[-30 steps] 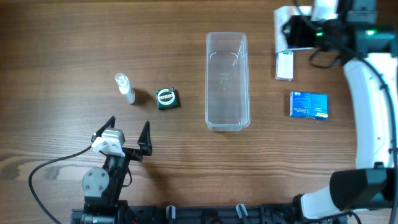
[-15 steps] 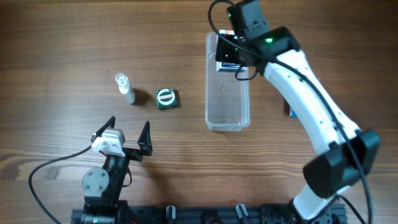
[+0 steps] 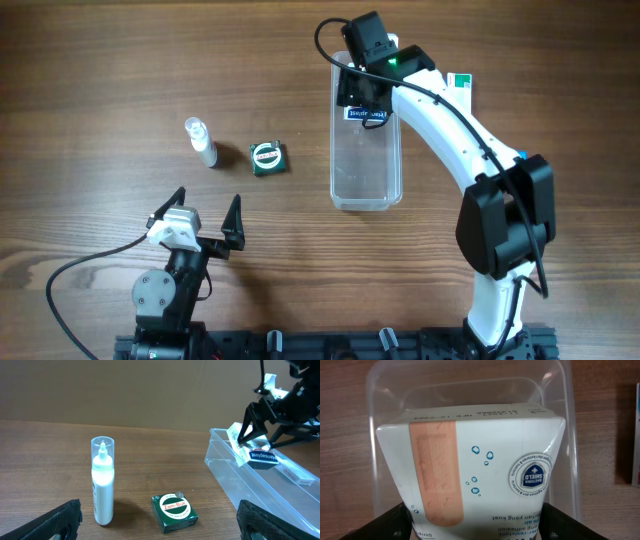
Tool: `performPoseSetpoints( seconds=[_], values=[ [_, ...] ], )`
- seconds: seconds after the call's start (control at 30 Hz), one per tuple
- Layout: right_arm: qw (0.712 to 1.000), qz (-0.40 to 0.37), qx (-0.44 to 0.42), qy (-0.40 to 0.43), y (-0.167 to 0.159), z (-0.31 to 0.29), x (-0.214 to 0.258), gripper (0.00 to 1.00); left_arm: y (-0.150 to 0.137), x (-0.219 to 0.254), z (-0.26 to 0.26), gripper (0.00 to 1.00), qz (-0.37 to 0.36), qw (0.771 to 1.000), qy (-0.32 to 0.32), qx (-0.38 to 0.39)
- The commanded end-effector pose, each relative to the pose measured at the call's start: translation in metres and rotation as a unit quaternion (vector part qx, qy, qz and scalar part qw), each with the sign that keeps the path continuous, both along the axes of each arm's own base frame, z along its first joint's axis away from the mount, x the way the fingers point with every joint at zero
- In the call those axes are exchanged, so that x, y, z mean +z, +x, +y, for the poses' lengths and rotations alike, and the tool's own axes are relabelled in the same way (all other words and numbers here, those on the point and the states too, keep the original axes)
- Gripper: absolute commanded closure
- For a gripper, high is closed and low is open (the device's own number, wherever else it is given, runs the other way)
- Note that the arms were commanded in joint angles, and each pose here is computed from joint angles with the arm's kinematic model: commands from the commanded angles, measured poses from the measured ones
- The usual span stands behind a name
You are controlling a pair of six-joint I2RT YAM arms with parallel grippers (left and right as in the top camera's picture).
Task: Pack container
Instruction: 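Lift Hansaplast box with right gripper and drop it into container, then move right gripper to the blue Vicks box and grasp it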
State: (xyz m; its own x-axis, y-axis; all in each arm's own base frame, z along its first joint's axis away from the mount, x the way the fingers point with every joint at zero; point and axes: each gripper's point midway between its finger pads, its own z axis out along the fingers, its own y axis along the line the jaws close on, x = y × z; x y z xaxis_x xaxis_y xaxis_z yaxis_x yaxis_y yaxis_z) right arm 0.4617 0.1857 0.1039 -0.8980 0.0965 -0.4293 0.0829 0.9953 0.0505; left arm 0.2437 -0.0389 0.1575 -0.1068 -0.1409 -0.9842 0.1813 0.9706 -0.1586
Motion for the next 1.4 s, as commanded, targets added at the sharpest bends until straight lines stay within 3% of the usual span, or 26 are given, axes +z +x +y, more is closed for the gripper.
performPoseSetpoints(
  seconds=[0.0, 0.53, 0.7, 0.8, 0.93, 1.03, 1.2, 1.37],
  values=[
    [1.0, 0.01, -0.003, -0.018, 0.004, -0.003, -0.018, 0.2, 0.001, -0.003, 0.003, 0.0, 0.004, 1.0, -0.004, 0.009],
    [1.0, 0.004, 0.019, -0.012, 0.014, 0.006, -0.032, 0.17, 0.001, -0.003, 0.003, 0.0, 0.004, 1.0, -0.004, 0.009],
    [0.997, -0.04, 0.06, 0.017, 0.021, 0.019, 0.017, 0.16, 0.001, -0.003, 0.003, 0.0, 0.004, 1.0, -0.004, 0.009],
    [0.993, -0.087, 0.069, 0.031, 0.013, 0.013, 0.078, 0.13, 0.001, -0.003, 0.003, 0.0, 0.004, 1.0, -0.004, 0.009],
    [0.991, -0.117, 0.067, 0.005, -0.011, -0.034, 0.14, 0.08, 0.001, -0.003, 0.003, 0.0, 0.004, 1.0, -0.004, 0.009],
    [0.993, -0.112, 0.017, -0.041, -0.026, -0.106, 0.163, 0.02, 0.001, -0.003, 0.003, 0.0, 0.004, 1.0, -0.004, 0.009],
    [0.998, -0.027, -0.014, -0.046, -0.045, -0.184, 0.131, 0.0, 0.001, -0.003, 0.003, 0.0, 0.004, 1.0, -0.004, 0.009],
    [0.999, 0.025, -0.007, -0.029, -0.052, -0.216, 0.084, 0.0, 0.001, -0.003, 0.003, 0.0, 0.004, 1.0, -0.004, 0.009]
  ],
)
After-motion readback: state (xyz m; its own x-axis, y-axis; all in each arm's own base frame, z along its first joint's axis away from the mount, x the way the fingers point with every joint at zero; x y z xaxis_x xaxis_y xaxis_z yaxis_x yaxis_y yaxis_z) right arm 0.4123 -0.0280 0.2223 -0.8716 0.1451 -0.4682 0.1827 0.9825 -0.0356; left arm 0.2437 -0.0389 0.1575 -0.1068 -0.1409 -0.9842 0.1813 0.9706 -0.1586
